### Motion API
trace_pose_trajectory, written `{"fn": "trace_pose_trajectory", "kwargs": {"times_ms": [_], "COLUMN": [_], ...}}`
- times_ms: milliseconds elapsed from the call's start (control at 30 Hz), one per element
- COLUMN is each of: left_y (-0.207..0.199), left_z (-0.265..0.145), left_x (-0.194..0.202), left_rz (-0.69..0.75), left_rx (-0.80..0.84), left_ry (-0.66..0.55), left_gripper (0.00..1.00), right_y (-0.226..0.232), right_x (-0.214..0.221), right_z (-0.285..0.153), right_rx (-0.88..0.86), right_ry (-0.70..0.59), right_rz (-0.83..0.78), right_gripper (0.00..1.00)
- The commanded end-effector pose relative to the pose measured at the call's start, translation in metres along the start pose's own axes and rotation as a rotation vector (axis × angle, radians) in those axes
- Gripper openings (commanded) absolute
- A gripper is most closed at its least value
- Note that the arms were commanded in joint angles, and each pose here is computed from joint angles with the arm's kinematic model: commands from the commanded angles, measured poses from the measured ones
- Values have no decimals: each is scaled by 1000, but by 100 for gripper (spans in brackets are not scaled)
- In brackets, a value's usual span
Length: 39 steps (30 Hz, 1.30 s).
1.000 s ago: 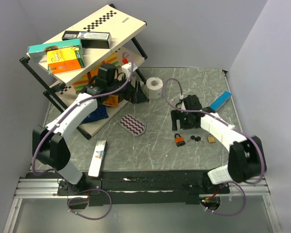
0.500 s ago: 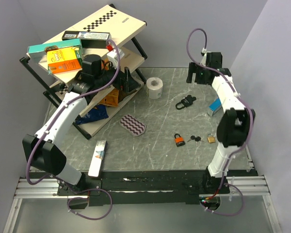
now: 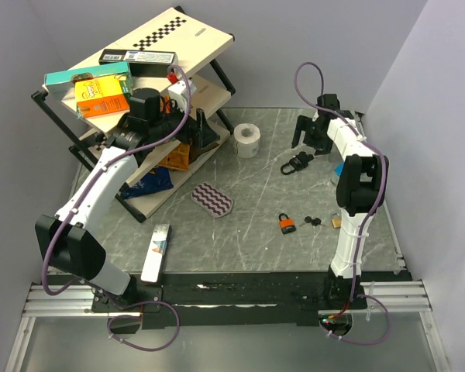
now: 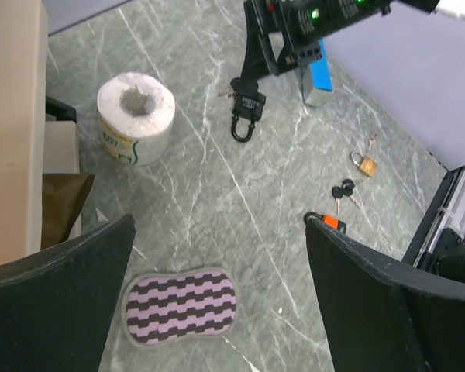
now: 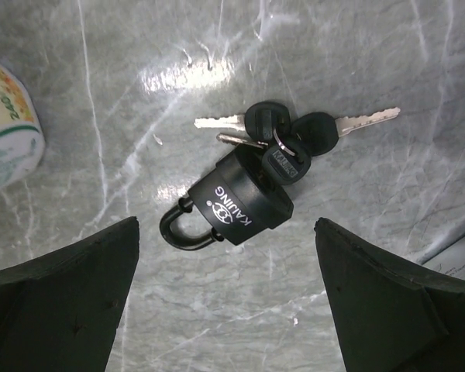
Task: Lock with the key
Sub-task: Adjust the lock at the center of the board.
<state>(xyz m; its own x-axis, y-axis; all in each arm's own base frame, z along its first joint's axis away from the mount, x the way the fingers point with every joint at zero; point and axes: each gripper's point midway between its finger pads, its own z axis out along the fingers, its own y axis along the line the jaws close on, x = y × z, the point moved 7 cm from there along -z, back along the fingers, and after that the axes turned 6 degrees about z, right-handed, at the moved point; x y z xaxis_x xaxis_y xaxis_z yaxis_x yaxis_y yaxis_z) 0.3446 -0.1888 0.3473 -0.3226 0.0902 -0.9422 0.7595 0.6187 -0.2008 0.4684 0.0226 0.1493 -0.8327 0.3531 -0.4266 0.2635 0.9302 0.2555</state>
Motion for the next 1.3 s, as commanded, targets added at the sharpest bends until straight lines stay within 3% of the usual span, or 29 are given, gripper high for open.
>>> {"fn": "trace_pose_trajectory", "kwargs": {"times_ms": [0,233,700,900,1267], "left_y": [-8,-4,-2,2,4], "left_z": [-16,-20,-21,-21,-20], "left_x": [-6,-7,1,4,8], "left_rz": [37,66,62,39,26], "left_rx": [-8,-45,-60,-61,-54], "left_ry": [-1,11,17,18,29], "left_gripper": [96,96,96,96,96], "right_y": [3,1,11,19,32], "right_x": [-13,-10,16,33,101], "right_z": [5,31,37,24,-9], "right_rx": [26,65,27,-21,-162], "right_ry": [-37,-40,32,117,337], "right_rz": [53,54,29,73,114], "right_gripper": [100,100,94,93,91]}}
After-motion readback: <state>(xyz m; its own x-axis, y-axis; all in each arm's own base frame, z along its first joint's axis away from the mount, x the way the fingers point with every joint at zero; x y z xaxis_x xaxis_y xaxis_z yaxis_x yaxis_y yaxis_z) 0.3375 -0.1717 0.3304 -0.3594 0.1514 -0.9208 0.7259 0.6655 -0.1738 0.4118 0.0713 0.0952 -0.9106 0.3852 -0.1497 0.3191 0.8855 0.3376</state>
